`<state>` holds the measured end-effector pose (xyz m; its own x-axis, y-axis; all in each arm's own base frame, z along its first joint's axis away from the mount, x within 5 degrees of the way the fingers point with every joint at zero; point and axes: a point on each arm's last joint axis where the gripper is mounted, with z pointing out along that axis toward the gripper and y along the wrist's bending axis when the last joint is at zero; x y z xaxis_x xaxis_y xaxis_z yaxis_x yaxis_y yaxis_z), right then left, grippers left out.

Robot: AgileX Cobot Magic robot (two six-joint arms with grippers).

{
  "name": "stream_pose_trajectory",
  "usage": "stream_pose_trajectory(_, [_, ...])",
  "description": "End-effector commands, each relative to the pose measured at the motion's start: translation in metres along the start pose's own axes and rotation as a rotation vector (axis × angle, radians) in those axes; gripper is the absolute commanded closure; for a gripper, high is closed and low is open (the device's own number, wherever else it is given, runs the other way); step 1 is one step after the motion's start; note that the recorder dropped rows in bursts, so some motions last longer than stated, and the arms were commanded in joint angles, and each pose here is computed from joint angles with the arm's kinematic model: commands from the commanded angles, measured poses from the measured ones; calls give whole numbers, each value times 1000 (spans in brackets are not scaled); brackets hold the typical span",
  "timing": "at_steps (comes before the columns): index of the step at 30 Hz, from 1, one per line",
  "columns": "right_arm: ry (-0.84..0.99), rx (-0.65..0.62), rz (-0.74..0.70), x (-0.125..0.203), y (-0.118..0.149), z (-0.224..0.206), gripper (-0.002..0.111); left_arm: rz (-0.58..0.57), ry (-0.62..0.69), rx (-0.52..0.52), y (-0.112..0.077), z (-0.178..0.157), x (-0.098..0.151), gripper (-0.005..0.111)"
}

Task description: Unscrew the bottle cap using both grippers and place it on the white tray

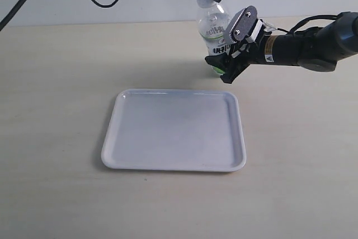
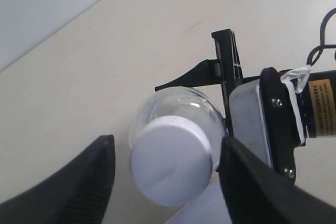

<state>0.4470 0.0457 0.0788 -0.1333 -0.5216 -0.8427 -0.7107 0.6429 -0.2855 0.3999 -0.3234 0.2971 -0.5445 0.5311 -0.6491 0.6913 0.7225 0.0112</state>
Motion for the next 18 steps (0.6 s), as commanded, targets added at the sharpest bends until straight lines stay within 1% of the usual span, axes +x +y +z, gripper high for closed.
stream_pose_trajectory(1, [46,-21,-28,7,4,1,108,-43,8,23,3,2,1,51])
stream_pose_trajectory(8, [44,-21,-28,7,4,1,108,-44,9,24,3,5,2,52])
stream_pose_trajectory(11, [44,-21,-28,7,4,1,108,-57,18,42,1,10,4,52])
stream_pose_trajectory(18, [40,-23,-28,7,4,1,108,-57,-23,37,2,9,0,52])
